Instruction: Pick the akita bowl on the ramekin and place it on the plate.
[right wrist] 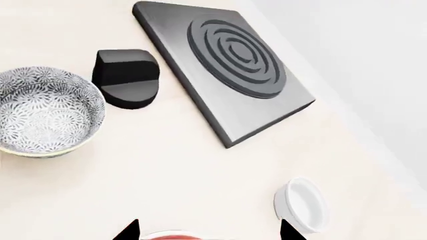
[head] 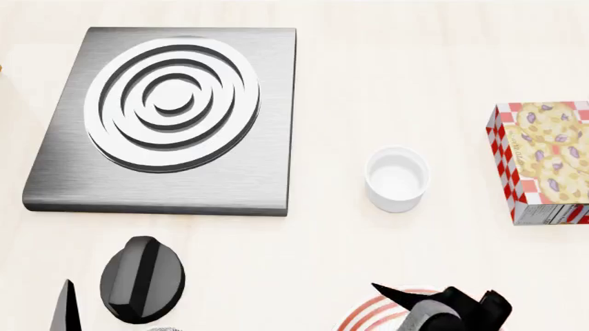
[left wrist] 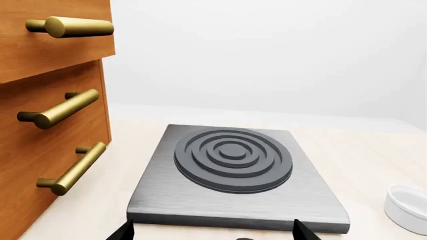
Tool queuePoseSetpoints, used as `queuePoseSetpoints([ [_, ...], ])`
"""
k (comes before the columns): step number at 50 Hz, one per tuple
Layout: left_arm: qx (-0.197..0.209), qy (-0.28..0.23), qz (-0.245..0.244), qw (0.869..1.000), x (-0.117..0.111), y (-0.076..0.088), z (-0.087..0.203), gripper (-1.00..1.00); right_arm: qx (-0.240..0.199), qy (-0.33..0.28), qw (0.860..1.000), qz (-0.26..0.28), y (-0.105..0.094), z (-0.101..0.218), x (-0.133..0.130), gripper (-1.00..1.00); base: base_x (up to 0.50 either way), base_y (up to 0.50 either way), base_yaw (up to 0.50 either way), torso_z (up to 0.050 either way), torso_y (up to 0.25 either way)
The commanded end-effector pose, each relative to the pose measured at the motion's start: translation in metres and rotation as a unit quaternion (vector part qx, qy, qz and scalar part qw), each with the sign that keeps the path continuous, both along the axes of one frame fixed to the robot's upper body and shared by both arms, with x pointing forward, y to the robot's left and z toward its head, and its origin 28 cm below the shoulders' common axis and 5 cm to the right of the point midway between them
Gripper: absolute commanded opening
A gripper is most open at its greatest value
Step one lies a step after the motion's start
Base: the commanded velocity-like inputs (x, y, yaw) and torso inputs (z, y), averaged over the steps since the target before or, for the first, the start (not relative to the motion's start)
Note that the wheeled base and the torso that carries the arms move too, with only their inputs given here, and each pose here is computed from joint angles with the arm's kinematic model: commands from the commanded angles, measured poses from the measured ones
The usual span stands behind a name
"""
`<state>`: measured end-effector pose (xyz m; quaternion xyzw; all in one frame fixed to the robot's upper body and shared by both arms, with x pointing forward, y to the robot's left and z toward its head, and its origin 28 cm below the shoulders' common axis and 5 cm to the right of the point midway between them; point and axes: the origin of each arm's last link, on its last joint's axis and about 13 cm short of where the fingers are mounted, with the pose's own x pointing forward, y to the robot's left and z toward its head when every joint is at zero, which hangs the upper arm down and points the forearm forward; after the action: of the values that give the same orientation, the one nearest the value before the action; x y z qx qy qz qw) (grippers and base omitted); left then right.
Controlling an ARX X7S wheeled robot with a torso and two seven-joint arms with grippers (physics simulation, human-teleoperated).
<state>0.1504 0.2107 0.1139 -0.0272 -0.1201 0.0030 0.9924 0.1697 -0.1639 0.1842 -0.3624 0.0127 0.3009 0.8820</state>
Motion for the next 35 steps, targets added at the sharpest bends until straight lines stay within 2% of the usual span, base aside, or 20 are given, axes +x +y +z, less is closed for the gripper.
queuePoseSetpoints([
  [1, 0.001, -0.001, 0.001, 1.000, 0.000, 0.000, 0.000, 1.00, 0.064, -0.077, 0.994, -0.053, -0.001, -0.013, 0.010, 1.00, 0.00, 0.00, 0.00, 0.000, 0.000],
  [2, 0.000, -0.002, 0.001, 1.000, 0.000, 0.001, 0.000, 1.00, 0.087, -0.081, 0.991, -0.059, 0.000, -0.016, 0.011, 1.00, 0.00, 0.00, 0.00, 0.000, 0.000],
  [9, 0.002, -0.003, 0.002, 1.000, 0.000, 0.000, 0.000, 1.00, 0.132, -0.120, 0.979, -0.102, 0.004, -0.018, 0.018, 1.00, 0.00, 0.00, 0.00, 0.000, 0.000],
  [10, 0.001, -0.005, 0.002, 1.000, 0.000, 0.000, 0.000, 1.00, 0.156, -0.132, 0.973, -0.109, 0.006, -0.016, 0.019, 1.00, 0.00, 0.00, 0.00, 0.000, 0.000],
  [13, 0.001, -0.006, 0.002, 1.000, 0.000, 0.001, 0.000, 1.00, 0.182, -0.147, 0.965, -0.118, 0.008, -0.017, 0.021, 1.00, 0.00, 0.00, 0.00, 0.000, 0.000],
  [21, 0.003, -0.010, 0.001, 1.000, 0.000, 0.001, -0.001, 1.00, 0.214, -0.172, 0.949, -0.151, 0.011, -0.021, 0.024, 1.00, 0.00, 0.00, 0.00, 0.000, 0.000],
  [22, 0.004, -0.010, 0.001, 1.000, 0.000, 0.001, -0.001, 1.00, 0.230, -0.177, 0.943, -0.163, 0.012, -0.020, 0.023, 1.00, 0.00, 0.00, 0.00, 0.000, 0.000],
  [25, 0.003, -0.010, -0.001, 1.000, 0.000, 0.000, -0.001, 1.00, 0.224, -0.196, 0.938, -0.179, 0.014, -0.022, 0.023, 1.00, 0.00, 0.00, 0.00, 0.000, 0.000],
  [28, 0.002, -0.012, -0.004, 1.000, 0.000, 0.000, -0.001, 1.00, 0.240, -0.205, 0.931, -0.181, 0.016, -0.024, 0.023, 1.00, 0.00, 0.00, 0.00, 0.000, 0.000],
  [35, 0.002, -0.012, -0.005, 1.000, 0.000, 0.000, -0.001, 1.00, 0.288, -0.219, 0.914, -0.184, 0.020, -0.026, 0.022, 1.00, 0.00, 0.00, 0.00, 0.000, 0.194],
])
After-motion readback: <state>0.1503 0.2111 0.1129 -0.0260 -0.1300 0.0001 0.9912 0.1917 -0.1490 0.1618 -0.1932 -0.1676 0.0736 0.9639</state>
